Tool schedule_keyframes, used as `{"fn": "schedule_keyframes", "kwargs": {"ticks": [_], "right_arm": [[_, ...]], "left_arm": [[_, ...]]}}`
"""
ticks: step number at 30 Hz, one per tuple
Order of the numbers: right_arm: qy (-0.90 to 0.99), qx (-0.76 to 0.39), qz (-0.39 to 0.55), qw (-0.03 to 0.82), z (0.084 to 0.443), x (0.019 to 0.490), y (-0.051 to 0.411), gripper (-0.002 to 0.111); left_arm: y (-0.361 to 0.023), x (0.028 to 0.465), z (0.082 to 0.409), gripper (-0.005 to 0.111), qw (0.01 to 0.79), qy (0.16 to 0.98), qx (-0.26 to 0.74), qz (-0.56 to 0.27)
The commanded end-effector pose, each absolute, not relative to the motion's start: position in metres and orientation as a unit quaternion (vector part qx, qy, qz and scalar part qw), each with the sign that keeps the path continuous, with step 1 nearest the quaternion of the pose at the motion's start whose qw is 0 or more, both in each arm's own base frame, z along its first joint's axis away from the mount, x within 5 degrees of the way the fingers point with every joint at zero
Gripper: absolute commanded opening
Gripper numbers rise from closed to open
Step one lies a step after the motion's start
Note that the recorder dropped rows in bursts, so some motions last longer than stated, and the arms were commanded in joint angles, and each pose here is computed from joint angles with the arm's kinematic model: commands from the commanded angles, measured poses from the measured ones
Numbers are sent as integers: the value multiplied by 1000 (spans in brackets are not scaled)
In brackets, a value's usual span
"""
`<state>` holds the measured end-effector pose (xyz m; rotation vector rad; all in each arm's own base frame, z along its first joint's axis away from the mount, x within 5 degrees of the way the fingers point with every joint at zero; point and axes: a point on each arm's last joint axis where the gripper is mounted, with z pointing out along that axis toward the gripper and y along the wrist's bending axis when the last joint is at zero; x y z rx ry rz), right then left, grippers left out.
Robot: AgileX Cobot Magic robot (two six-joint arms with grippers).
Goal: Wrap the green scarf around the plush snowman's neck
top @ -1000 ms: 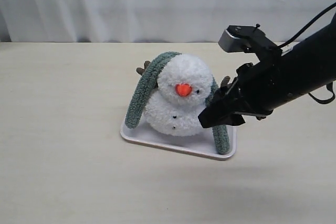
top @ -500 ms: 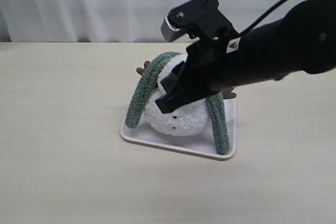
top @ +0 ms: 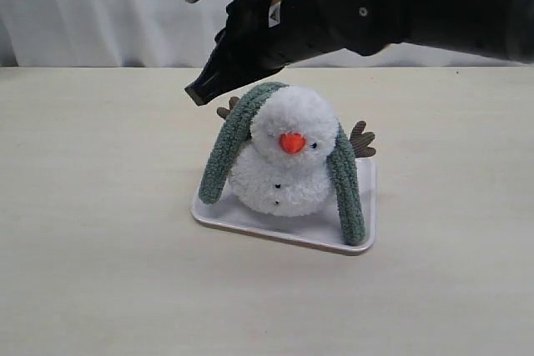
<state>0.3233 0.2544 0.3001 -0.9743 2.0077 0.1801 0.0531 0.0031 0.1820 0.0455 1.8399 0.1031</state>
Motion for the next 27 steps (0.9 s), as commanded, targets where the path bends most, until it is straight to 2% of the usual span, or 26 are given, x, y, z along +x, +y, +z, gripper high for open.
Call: {"fn": "schedule_keyframes", "kwargs": {"ticks": [1,11,27], "right_arm": [[823,-385,41,416,285,351,250,4],[863,-342,32,372,240,381,236,4],[896,-351,20,271,226,365,234,4]], "left_arm": [[3,53,182,0,609,792,17,43],[3,53,182,0,609,792,17,43],[3,53,182,0,609,792,17,43]]}}
